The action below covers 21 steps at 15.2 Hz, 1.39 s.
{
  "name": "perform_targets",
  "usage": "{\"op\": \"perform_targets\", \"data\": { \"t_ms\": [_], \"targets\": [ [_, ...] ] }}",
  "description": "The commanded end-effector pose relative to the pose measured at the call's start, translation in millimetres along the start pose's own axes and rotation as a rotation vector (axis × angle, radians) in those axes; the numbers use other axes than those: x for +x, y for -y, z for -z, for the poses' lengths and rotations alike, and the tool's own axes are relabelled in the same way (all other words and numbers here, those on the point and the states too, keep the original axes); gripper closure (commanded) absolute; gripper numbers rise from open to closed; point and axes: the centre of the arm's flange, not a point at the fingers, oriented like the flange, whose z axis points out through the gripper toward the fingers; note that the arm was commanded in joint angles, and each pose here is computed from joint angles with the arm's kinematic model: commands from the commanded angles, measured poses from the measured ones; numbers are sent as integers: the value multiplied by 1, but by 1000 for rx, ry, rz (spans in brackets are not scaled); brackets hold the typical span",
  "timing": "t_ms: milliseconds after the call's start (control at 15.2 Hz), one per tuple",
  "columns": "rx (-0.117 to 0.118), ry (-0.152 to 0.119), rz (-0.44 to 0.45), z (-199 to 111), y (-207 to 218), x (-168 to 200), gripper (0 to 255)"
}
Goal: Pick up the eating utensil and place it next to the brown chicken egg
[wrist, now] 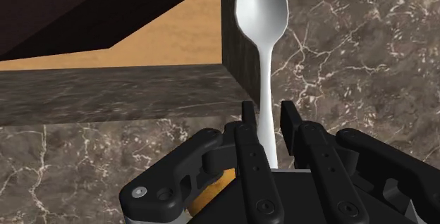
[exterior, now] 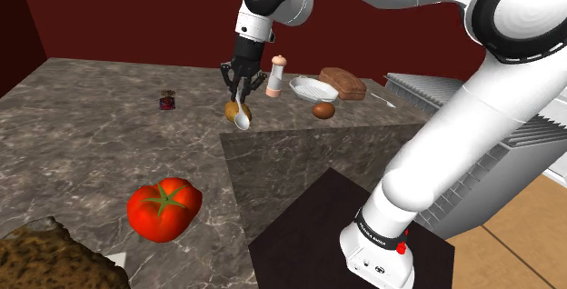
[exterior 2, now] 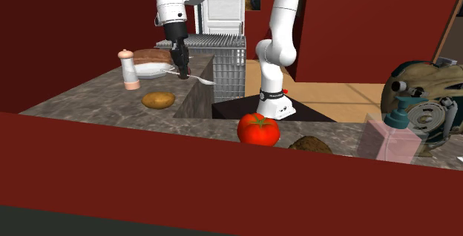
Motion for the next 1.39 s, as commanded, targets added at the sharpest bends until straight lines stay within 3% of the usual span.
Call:
{"op": "perform_targets", "data": {
  "t_ms": [0,1320],
  "targets": [
    [0,0,2,5,-25,12,255],
    [0,0,2,48,-253,99,255]
  ]
}}
